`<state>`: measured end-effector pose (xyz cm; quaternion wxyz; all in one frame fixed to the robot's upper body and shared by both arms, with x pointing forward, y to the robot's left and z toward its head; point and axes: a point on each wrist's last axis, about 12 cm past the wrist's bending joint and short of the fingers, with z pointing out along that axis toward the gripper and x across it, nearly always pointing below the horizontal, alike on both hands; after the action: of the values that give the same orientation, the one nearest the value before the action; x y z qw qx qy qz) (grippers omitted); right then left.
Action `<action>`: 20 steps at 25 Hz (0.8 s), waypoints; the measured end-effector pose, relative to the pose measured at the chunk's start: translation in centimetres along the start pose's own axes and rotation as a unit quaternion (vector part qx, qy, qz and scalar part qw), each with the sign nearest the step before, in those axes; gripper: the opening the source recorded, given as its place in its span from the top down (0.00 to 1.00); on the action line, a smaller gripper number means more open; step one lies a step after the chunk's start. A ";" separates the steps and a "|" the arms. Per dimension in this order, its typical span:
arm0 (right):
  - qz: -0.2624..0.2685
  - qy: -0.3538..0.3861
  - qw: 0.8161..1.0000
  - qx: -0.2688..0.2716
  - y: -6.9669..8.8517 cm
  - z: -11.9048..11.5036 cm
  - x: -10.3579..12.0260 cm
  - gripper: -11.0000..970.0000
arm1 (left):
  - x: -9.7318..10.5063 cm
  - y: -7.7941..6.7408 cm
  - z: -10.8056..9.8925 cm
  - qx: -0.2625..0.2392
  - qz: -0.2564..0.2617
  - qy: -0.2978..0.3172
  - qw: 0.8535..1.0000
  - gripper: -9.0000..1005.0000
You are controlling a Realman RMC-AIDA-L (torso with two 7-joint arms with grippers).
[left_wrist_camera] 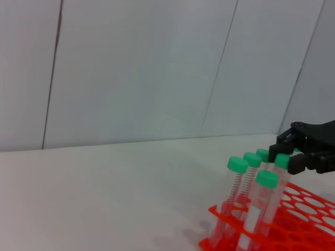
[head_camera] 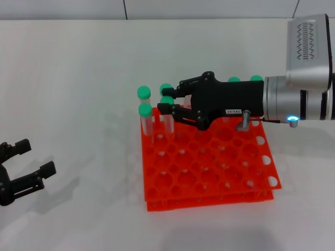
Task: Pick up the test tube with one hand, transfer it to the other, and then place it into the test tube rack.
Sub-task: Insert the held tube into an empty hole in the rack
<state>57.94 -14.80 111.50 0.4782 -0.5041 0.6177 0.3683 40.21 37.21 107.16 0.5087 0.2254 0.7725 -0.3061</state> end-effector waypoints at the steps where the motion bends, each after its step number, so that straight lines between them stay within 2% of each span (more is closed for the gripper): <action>1: 0.000 0.000 1.000 0.000 0.0 0.0 0.0 0.72 | 0.0 0.0 0.0 0.000 0.000 0.000 1.000 0.11; 3: 0.000 -0.001 1.000 -0.001 0.0 0.0 0.0 0.71 | 0.0 0.0 0.0 0.001 0.000 0.000 1.000 0.11; 11: 0.004 -0.004 1.000 -0.002 0.1 -0.1 0.0 0.50 | 0.1 -0.1 -0.1 0.001 -0.002 0.001 1.000 0.11; 13: 0.005 -0.012 1.000 -0.006 0.3 -0.3 -0.2 0.48 | 0.1 -0.1 -0.2 0.000 -0.002 0.001 1.000 0.11; 16: 0.002 -0.028 1.000 -0.010 0.7 -1.4 -0.4 0.45 | 0.1 -0.1 -0.2 0.000 0.000 -0.001 1.000 0.11; 20: -0.006 -0.047 0.999 -0.004 1.4 -4.1 -0.4 0.45 | -0.1 -0.1 -0.3 0.002 0.003 -0.008 1.000 0.11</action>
<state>55.70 -18.27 112.94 0.5068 -0.4918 0.5899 0.3916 39.95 37.33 107.36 0.5156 0.2261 0.7668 -0.3084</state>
